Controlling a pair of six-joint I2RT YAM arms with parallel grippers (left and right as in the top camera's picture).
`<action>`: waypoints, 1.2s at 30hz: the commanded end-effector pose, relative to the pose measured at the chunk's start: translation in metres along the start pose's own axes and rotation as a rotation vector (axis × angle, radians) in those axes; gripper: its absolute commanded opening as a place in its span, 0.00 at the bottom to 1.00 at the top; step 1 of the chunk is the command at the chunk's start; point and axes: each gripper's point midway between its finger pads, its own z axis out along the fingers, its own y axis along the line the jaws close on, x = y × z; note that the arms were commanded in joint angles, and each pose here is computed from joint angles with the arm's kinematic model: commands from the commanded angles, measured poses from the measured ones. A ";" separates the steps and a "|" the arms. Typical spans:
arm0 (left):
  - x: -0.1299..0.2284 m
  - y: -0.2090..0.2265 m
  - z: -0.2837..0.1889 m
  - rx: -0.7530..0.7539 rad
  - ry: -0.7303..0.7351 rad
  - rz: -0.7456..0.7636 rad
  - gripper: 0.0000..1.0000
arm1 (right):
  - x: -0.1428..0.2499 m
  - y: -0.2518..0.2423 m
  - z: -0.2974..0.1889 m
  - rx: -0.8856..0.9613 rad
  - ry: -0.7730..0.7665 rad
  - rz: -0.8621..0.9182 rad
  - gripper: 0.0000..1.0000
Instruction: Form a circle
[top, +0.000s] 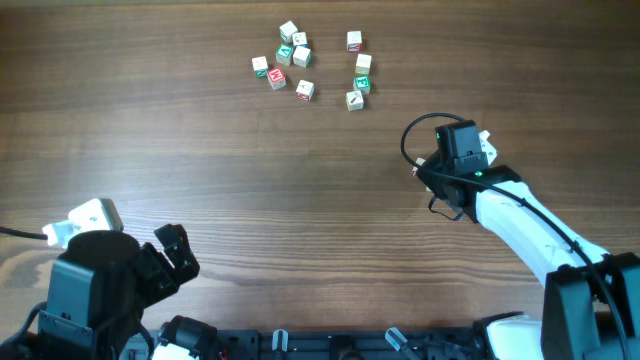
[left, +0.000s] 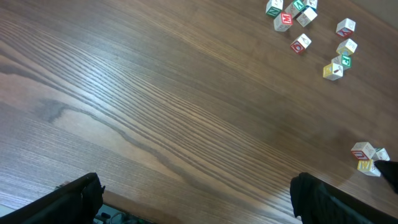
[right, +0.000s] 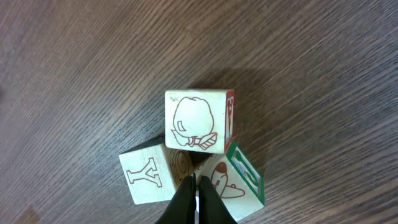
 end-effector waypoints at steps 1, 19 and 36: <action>0.000 -0.001 0.000 0.001 0.002 -0.013 1.00 | -0.012 0.004 -0.014 -0.024 -0.070 0.013 0.04; 0.000 -0.001 0.000 0.001 0.002 -0.013 1.00 | -0.008 0.004 0.006 -0.011 -0.048 -0.008 0.05; 0.000 -0.001 0.000 0.001 0.002 -0.013 1.00 | -0.001 0.001 0.012 -0.001 -0.018 -0.017 0.05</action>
